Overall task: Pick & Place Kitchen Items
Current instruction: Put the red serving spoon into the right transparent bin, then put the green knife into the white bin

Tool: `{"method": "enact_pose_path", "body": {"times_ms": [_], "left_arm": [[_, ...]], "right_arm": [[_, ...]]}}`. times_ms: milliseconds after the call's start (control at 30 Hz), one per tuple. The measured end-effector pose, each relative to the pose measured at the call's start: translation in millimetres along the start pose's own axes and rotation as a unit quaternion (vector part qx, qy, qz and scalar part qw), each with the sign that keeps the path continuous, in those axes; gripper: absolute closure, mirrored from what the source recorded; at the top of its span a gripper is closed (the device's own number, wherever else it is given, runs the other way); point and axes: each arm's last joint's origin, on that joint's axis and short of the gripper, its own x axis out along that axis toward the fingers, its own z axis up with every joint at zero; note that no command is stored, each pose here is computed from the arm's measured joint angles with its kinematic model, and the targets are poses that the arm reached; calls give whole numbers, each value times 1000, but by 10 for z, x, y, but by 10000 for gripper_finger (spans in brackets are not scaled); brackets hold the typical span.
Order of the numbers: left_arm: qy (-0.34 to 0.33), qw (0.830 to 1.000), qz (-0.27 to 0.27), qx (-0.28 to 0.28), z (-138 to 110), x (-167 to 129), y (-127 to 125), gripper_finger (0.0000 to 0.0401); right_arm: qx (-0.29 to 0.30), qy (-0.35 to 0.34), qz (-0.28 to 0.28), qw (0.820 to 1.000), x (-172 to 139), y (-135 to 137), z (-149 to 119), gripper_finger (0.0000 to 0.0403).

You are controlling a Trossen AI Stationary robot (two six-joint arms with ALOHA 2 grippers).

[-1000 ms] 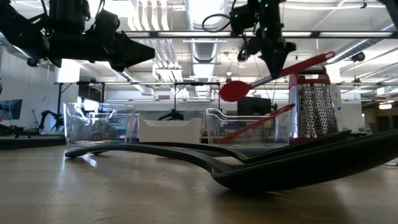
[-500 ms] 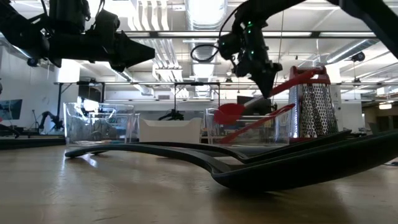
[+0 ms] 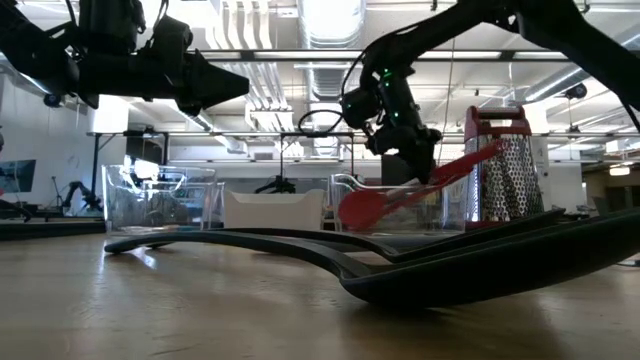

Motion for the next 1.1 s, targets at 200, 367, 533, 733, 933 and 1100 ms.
{"method": "enact_pose_path", "body": {"times_ms": [200,367,533,733,933,1100], "left_arm": [[0,1000,0,0,0,0,0,245],[0,1000,0,0,0,0,0,245],[0,1000,0,0,0,0,0,245],[0,1000,0,0,0,0,0,245],[0,1000,0,0,0,0,0,245],[0,1000,0,0,0,0,0,245]], "right_arm": [[3,11,-2,1000,53,-33,-1,334],[2,5,-2,1000,15,-34,-27,307],[7,-23,-14,1000,-141,-71,-71,289],[20,-71,0,997,-435,-59,-213,278],[14,-126,69,989,-837,71,-575,277],[-9,-173,184,967,-1208,193,-984,289]]}}
